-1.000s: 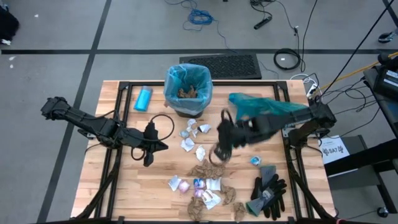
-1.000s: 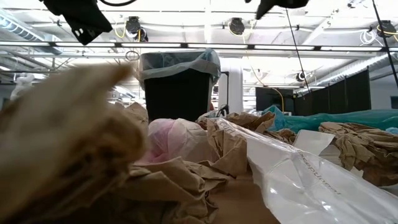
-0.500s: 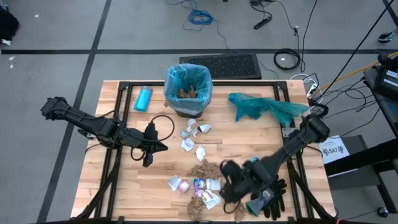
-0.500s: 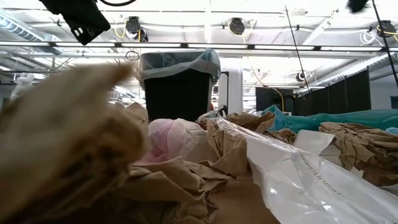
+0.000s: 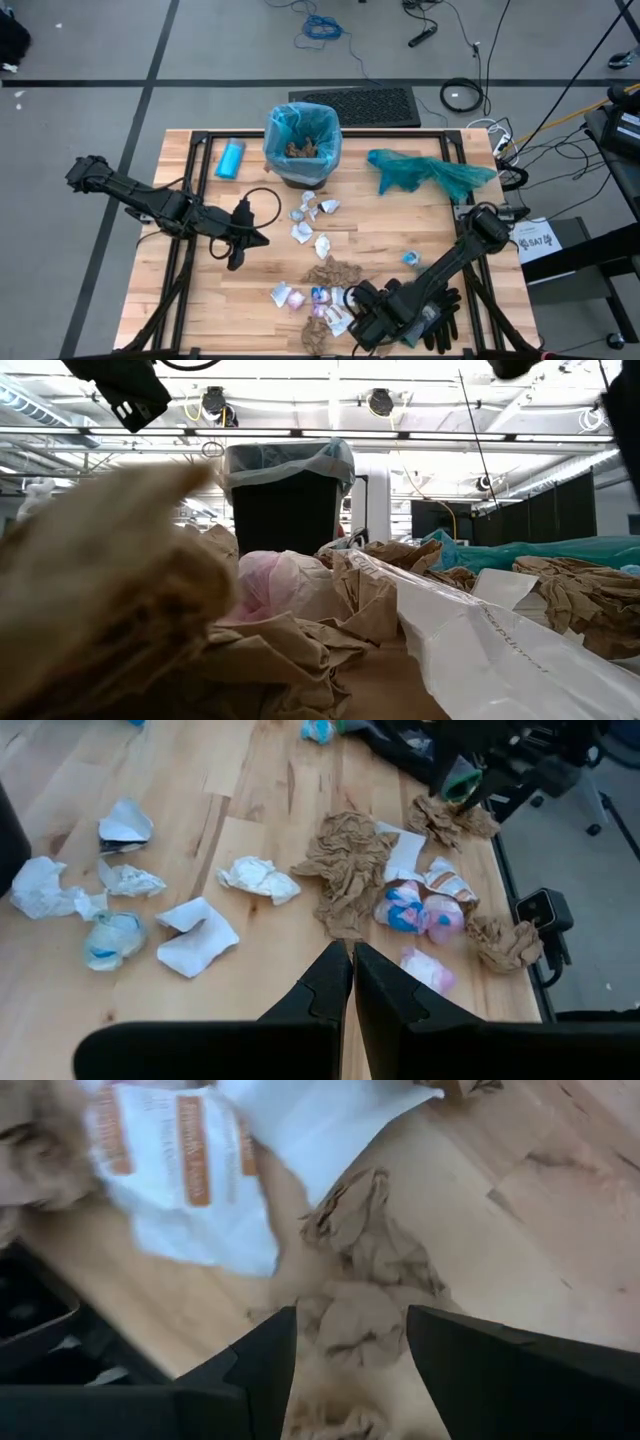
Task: Place trash/remove bag and relplace
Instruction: Put the brown paper trash into the trash bin
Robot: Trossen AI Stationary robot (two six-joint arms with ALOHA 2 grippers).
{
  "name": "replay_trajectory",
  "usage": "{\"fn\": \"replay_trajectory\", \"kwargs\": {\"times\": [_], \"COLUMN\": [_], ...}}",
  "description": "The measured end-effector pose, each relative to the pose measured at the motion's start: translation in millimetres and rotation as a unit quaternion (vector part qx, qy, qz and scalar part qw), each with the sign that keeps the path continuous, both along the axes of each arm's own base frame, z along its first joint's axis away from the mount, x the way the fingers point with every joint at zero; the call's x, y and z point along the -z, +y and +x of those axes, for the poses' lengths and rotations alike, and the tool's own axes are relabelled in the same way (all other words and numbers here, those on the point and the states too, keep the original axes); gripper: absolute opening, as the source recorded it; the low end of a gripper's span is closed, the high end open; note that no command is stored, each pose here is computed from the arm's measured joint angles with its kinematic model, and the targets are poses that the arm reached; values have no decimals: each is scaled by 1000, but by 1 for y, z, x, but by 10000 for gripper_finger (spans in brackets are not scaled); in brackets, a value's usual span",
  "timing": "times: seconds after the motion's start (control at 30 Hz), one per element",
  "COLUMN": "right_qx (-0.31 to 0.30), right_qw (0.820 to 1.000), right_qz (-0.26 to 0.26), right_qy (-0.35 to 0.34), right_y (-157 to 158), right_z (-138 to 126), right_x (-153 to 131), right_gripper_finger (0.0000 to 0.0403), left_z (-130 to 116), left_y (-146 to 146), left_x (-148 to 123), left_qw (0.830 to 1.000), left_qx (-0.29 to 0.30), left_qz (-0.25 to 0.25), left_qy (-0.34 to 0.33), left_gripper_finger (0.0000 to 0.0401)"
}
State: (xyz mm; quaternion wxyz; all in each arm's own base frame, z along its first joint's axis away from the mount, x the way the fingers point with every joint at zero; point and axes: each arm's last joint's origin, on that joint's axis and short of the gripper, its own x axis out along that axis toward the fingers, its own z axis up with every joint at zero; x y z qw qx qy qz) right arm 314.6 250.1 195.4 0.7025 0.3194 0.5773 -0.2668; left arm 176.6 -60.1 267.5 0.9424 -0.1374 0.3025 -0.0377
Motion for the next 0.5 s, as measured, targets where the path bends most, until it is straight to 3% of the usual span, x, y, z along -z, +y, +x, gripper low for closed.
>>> {"fn": "replay_trajectory", "kwargs": {"times": [0.2, 0.33, 0.4, 0.5], "right_qx": [-2, -36, -60, -77], "right_qw": [999, 995, 993, 993], "right_qz": [-19, 8, 33, 35], "right_qy": [30, 95, 97, 85], "right_y": [-3, -7, -7, -9], "right_z": [9, 14, 17, 16], "right_x": [26, 46, 46, 35], "right_gripper_finger": [206, 201, 167, 73], "left_z": [0, 0, 0, 0], "left_y": [0, 0, 0, 0], "left_x": [0, 0, 0, 0], "left_qw": [1000, 1000, 1000, 1000], "left_qx": [0, 0, 0, 1], "left_qz": [0, 0, 0, 1], "left_qy": [0, 0, 0, 0], "left_gripper_finger": [22, 22, 22, 22]}}
